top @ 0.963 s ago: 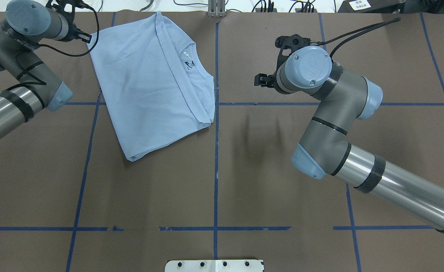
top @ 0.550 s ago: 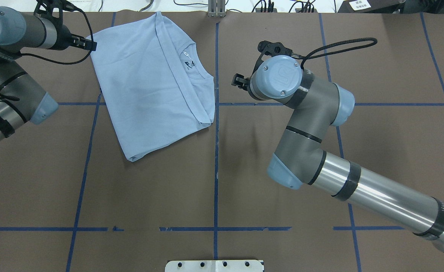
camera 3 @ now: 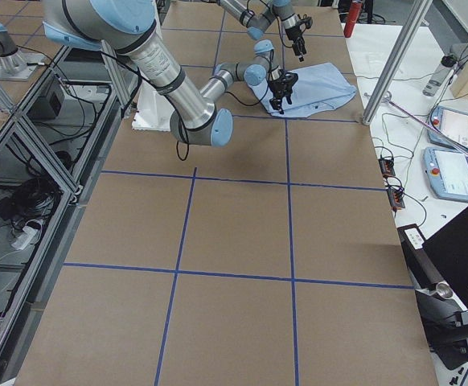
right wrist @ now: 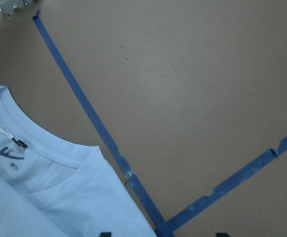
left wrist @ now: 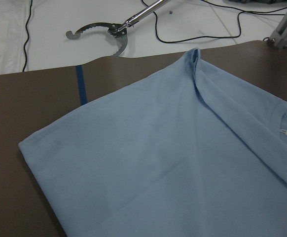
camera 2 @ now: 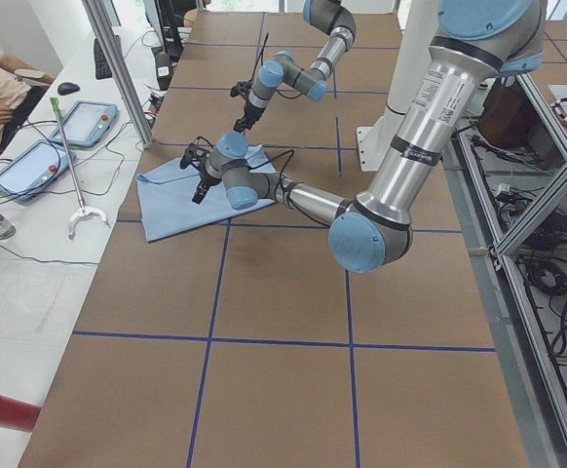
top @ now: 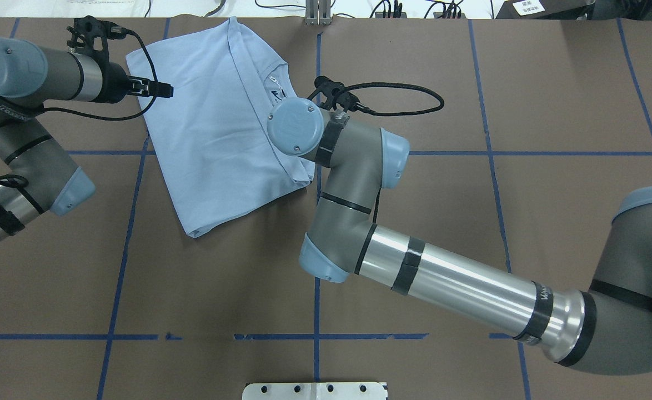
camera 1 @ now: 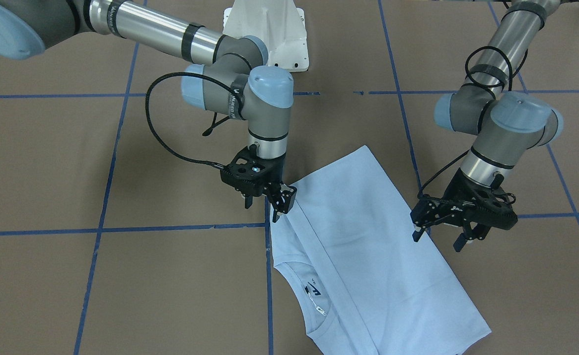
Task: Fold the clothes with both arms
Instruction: 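Reach the right gripper across to the folded shirt near the collar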
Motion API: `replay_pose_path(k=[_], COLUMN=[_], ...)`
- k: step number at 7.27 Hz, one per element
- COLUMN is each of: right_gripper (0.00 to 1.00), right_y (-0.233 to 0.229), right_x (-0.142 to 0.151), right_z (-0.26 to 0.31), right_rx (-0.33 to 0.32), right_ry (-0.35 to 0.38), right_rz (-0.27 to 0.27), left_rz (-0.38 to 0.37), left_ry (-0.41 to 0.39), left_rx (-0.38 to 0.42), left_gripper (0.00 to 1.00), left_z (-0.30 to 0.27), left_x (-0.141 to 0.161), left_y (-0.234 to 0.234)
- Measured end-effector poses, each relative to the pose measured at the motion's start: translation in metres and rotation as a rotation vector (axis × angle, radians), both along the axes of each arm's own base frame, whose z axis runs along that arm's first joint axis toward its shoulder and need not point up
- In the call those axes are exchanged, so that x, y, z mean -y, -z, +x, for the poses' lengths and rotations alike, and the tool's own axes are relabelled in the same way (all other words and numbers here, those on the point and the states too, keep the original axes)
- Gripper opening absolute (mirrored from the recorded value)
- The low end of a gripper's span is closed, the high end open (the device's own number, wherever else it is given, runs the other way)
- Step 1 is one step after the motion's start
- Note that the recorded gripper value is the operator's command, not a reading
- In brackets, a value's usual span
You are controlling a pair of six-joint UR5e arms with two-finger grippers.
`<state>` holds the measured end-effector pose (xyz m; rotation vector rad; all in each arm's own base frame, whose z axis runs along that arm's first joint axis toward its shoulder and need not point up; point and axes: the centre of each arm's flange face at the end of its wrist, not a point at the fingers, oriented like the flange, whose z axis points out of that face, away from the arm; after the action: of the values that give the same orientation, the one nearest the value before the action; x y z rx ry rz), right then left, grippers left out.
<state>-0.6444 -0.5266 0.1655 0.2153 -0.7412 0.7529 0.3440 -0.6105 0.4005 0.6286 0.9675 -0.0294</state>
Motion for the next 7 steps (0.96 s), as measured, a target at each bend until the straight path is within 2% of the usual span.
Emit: replay_pose_path(k=[1,3,4,7], right_gripper=[0.70,0.61,0.56,0.54], right_y=[0.004,-0.002,-0.005,-0.011], right_x=[-0.003,-0.004,-0.007,-0.018], right_z=[-0.016,-0.031,-0.036,-0.047], right_rx=[-0.025,-0.081,-0.096,-0.113], right_ry=[0.010,0.046,0.055,0.070], right_rz=[0.000,0.019,0.025,0.032], left_rz=[-0.005,-0.009,-0.011,-0.012], left_ry=[-0.003,-0.005,-0.004,-0.004], left_rx=[-0.006,-0.005,-0.004,0.000], left_gripper=[1.00,1.00,1.00,1.00], left_z=[0.003,0.005,0.005,0.005], left_x=[-0.004,-0.005,-0.005,-0.005], left_y=[0.000,-0.002,-0.003,-0.005])
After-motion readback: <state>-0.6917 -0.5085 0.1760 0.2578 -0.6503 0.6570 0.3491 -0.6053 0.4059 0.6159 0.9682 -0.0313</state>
